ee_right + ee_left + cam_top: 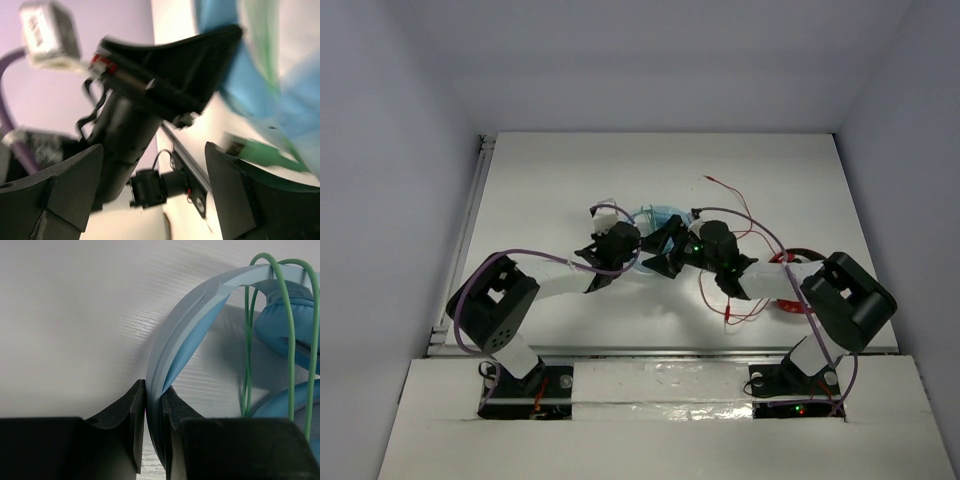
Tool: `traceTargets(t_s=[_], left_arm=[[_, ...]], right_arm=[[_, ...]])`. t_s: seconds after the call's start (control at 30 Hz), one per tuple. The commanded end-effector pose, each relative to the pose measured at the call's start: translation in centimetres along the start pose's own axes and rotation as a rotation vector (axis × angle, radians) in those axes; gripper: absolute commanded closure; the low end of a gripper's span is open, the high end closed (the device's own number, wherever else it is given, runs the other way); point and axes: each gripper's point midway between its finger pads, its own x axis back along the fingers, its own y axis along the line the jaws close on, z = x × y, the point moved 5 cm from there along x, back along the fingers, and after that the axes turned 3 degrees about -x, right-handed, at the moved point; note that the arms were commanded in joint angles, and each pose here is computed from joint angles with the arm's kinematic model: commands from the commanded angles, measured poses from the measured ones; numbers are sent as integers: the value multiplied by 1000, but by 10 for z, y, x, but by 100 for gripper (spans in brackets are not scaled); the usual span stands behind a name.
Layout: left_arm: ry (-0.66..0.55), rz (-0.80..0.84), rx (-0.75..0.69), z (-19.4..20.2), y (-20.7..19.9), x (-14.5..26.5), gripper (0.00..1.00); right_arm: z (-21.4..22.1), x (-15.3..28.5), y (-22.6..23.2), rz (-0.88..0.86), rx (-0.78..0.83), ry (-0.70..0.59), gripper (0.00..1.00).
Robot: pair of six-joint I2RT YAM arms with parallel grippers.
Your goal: Wrap the headphones
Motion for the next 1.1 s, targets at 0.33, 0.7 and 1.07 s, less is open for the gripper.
traceTargets(t_s=[0.33, 0.7, 1.07], left_arm=[[41, 164, 8, -9, -32, 2, 100], [25, 108, 19, -25, -17, -3, 100], [-92, 31, 83, -76, 20, 22, 29]], right_arm=[[4, 47, 61, -50, 344, -23, 16], [-43, 97, 53, 262, 560, -399, 68], [-65, 148, 121, 172, 709, -662, 81]])
